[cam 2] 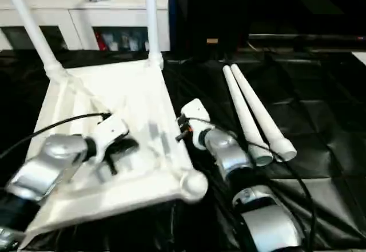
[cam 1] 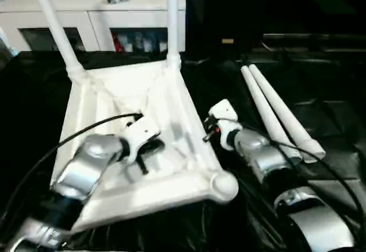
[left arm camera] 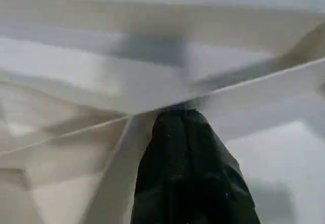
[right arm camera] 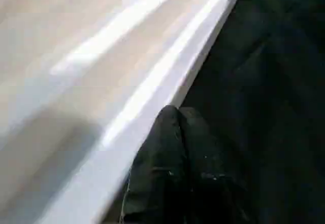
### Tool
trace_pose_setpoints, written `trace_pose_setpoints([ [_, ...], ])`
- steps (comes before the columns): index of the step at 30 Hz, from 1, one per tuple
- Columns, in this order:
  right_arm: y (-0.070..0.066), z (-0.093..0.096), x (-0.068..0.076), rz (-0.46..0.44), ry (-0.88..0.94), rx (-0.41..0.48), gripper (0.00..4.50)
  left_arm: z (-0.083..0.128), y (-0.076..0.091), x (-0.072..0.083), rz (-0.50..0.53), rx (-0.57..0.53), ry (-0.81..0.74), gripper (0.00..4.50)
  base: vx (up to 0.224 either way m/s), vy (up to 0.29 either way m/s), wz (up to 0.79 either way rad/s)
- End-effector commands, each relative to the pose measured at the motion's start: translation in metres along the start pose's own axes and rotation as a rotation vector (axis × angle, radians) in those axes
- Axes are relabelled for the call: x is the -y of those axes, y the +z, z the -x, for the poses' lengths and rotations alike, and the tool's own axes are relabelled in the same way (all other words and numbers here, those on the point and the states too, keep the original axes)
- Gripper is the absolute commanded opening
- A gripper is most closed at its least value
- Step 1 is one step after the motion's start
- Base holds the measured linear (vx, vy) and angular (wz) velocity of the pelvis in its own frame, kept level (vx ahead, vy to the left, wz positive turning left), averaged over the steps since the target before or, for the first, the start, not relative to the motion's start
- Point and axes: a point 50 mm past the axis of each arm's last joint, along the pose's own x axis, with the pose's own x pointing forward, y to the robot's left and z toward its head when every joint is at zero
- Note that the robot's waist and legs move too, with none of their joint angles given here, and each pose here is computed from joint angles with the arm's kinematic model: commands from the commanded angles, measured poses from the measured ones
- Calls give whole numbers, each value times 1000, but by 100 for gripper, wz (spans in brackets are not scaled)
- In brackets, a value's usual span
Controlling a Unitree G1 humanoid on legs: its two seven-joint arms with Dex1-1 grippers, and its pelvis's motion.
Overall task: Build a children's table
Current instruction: Rotate table base
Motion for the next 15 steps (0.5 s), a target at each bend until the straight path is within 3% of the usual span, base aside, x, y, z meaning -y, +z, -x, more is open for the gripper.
trace_pose_setpoints([
  [1, 13, 5, 11, -5, -41, 31, 4, 0, 4, -15, -55, -3, 100, 0, 0, 0, 0],
  [6, 21, 18, 34, 3, -177, -21, 4, 0, 6, -28, -61, 10, 197, 0, 0, 0, 0],
  [8, 22, 22, 38, -6, -191, -20, 4, 1, 6, -28, -64, 12, 195, 0, 0, 0, 0],
  [11, 22, 36, 50, -101, -252, -36, 30, 10, 8, -29, -51, 32, 191, 0, 0, 0, 0],
  [12, 21, 42, 54, -133, -276, -45, 37, 15, 9, -30, -40, 48, 192, 21, 0, 0, 0],
  [15, 20, 52, 59, -144, -310, -65, 49, 24, 15, -28, 6, 101, 153, 41, 0, 0, 0],
])
